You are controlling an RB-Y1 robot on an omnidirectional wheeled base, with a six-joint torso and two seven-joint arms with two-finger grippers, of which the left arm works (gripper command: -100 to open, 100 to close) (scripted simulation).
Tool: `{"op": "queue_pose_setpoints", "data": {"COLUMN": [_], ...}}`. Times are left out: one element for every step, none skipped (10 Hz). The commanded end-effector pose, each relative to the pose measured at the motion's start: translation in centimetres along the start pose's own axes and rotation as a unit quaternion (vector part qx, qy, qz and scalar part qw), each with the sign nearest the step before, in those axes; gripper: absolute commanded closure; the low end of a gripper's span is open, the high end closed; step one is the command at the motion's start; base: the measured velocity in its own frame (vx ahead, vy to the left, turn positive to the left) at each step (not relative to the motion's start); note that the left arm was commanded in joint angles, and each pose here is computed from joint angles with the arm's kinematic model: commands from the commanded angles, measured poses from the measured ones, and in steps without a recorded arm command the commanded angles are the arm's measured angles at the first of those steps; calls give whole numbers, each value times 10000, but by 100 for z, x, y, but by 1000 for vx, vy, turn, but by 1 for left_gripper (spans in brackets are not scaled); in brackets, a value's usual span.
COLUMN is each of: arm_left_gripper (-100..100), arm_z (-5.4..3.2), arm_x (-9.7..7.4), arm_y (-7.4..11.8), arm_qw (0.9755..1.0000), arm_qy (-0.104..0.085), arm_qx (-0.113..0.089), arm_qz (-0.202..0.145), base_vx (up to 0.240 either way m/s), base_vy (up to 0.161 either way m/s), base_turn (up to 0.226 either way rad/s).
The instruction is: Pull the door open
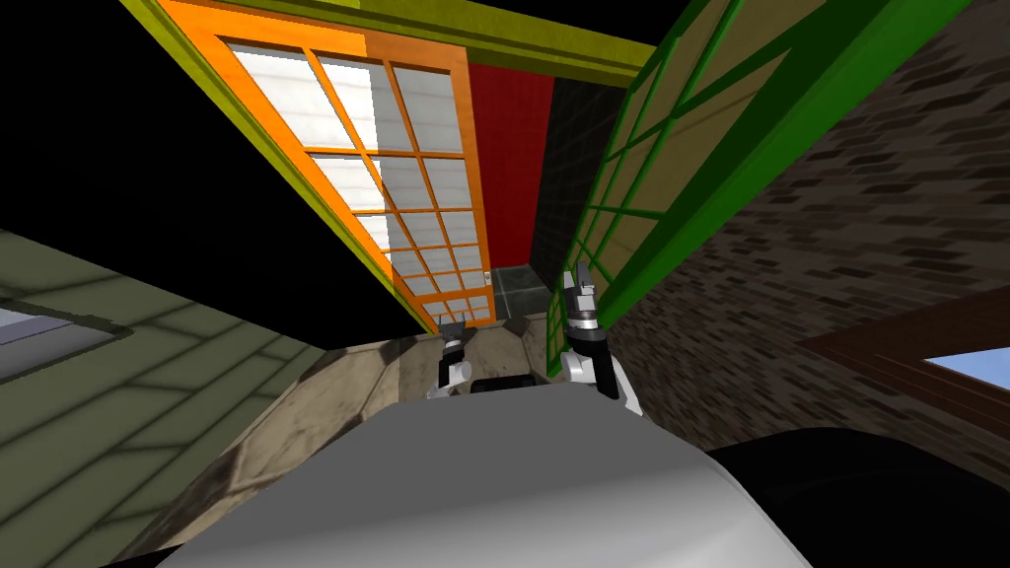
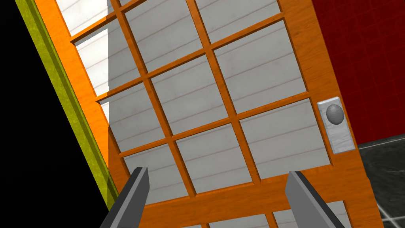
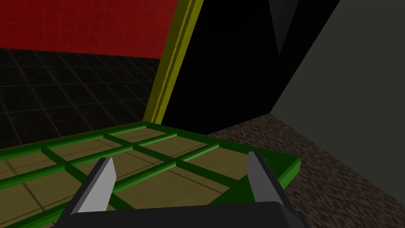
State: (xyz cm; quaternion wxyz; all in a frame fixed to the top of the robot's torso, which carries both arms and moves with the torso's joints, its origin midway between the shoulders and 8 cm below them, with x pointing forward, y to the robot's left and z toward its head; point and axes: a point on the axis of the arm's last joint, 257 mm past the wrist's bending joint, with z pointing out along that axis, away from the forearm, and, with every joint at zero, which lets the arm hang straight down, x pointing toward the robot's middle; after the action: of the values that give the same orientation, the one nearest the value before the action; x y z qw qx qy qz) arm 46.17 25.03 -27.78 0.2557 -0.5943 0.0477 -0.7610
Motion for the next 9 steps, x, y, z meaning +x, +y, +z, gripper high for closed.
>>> {"op": "queue_pose_setpoints", "data": {"arm_left_gripper": [-100,-100,-100,-100,-100,-100,-100,-100,-100], "arm_z": [-20,-35,-49,-65,-80,-95,-111,-128,-161], "arm_x": [-75,-121,-165,-209,-250,-288,-326,-363,-436], "arm_y": [44,71,97,122,146,171,195,218,263], "arm_qw": [9998,9996,9992,9988,9983,9977,9970,9962,9945], "arm_qy": [-101,-163,-224,-286,-345,-401,-458,-514,-625], "arm_qx": [-6,-10,-13,-15,-16,-15,-13,-11,-3], "arm_qz": [-152,-237,-320,-401,-479,-554,-628,-700,-839], "base_vx": [74,84,80,75,73,73,77,76,108], "base_vy": [23,15,13,21,15,14,16,2,-8], "base_turn": [-81,-77,-93,-74,-76,-93,-90,-87,-147]}}
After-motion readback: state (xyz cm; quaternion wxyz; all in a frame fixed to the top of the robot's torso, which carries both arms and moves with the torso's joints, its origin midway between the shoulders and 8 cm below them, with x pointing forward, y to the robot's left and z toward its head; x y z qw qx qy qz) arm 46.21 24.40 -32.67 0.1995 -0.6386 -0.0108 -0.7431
